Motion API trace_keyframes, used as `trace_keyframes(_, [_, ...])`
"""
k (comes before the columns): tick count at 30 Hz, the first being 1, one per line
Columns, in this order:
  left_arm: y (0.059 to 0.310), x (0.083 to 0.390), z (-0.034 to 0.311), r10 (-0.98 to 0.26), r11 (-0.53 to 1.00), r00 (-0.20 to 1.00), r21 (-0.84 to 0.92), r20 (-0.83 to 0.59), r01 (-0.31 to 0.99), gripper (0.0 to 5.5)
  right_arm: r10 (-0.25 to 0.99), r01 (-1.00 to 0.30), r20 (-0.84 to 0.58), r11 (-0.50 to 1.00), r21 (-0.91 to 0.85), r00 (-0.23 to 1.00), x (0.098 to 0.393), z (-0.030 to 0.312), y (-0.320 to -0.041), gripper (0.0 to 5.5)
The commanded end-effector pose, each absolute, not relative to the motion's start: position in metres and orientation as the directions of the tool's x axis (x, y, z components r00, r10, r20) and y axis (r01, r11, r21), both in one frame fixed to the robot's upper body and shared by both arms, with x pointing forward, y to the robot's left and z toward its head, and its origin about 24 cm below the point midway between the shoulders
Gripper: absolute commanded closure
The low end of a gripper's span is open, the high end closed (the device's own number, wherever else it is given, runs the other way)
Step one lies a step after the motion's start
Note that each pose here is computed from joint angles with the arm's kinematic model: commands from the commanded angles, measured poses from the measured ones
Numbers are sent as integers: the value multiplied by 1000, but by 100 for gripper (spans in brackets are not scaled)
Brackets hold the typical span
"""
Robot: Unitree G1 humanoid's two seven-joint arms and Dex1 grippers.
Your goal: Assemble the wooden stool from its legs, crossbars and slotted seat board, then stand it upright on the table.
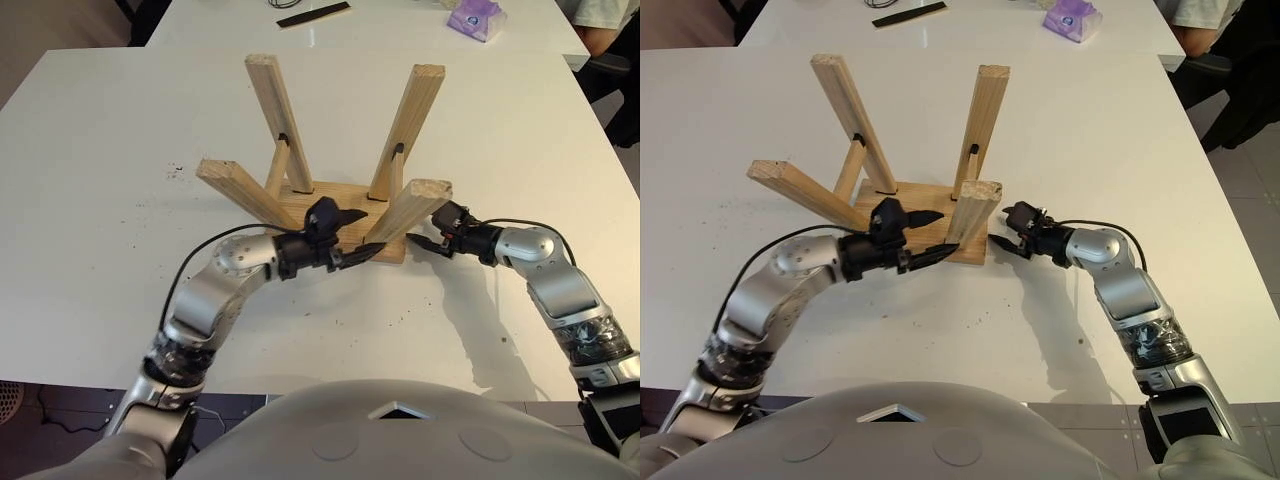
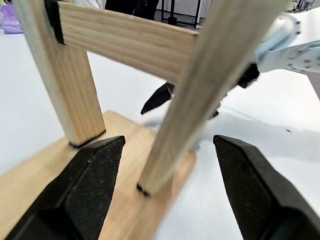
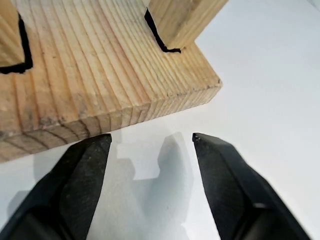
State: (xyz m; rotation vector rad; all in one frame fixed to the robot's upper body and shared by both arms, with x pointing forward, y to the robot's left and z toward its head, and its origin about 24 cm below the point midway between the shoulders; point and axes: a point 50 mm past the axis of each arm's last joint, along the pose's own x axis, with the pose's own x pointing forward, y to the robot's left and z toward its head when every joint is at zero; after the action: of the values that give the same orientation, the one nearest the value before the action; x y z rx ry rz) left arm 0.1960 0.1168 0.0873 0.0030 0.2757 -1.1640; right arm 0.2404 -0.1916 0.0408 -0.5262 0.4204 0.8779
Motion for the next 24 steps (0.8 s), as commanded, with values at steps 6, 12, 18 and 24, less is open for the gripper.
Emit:
trace_keyframes(6, [237, 165, 69, -729, 623, 533, -95, -429, 776, 221, 537, -752, -569, 611, -246, 623, 201, 41, -214, 248])
trace_keyframes(12, [270, 211, 50, -500, 789, 769, 158, -398, 594, 221, 568, -783, -571, 572, -245, 593, 204, 41, -201, 248])
trace_keyframes(18, [243, 208, 25, -578, 580, 663, 333, -475, 744, 221, 622, -828, -564, 508, -238, 544, 208, 40, -180, 248])
trace_keyframes(24, [204, 190, 35, -731, 469, 549, 286, -405, 836, 221, 727, -877, -509, 462, -132, 460, 199, 45, -155, 248])
